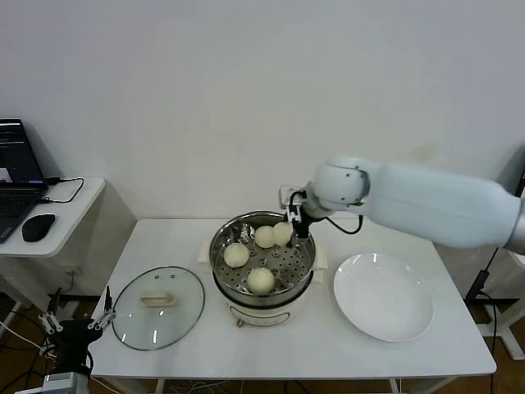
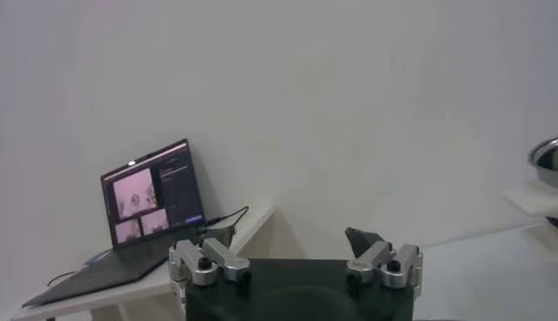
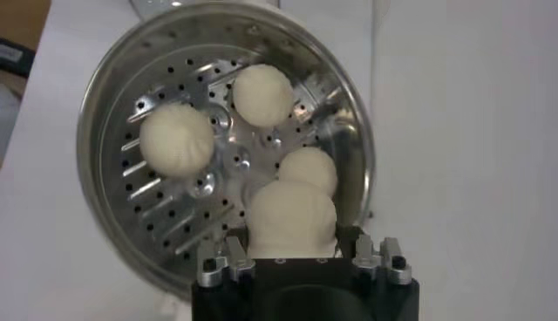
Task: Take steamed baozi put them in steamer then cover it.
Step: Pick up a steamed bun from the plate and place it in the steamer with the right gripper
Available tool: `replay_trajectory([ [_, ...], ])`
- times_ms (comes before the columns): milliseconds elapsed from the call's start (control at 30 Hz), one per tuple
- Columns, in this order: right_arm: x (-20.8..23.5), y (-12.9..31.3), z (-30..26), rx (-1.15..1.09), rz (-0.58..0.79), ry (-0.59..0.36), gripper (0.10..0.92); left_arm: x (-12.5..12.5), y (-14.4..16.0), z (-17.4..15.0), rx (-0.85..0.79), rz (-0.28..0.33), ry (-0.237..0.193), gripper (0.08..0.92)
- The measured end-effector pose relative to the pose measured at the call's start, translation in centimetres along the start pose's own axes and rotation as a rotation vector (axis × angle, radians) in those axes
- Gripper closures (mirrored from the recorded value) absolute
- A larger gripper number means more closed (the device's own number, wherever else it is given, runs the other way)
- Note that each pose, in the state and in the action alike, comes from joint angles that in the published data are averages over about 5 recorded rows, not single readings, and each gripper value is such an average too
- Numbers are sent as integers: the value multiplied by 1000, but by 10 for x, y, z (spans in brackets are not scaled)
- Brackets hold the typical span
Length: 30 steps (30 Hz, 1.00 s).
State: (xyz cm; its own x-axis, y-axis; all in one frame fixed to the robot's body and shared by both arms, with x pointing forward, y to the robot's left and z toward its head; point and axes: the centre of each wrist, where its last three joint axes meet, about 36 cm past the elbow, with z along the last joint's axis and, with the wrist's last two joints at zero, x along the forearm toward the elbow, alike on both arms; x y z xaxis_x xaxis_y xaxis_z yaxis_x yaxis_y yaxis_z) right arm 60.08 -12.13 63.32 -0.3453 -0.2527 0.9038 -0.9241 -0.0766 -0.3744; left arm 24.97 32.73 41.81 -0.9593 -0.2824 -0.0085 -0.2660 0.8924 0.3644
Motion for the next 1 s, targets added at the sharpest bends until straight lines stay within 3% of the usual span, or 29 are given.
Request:
replay_trajectory([
  [633, -50, 19, 7, -44, -45, 57, 398, -2, -1, 3, 1, -3, 5, 177],
  [900, -43, 20, 13, -58, -41, 48, 227, -1, -3, 2, 2, 0, 4, 177],
  [1000, -34, 18, 15, -67, -30, 33, 203, -2, -3, 1, 2, 1, 0, 177],
])
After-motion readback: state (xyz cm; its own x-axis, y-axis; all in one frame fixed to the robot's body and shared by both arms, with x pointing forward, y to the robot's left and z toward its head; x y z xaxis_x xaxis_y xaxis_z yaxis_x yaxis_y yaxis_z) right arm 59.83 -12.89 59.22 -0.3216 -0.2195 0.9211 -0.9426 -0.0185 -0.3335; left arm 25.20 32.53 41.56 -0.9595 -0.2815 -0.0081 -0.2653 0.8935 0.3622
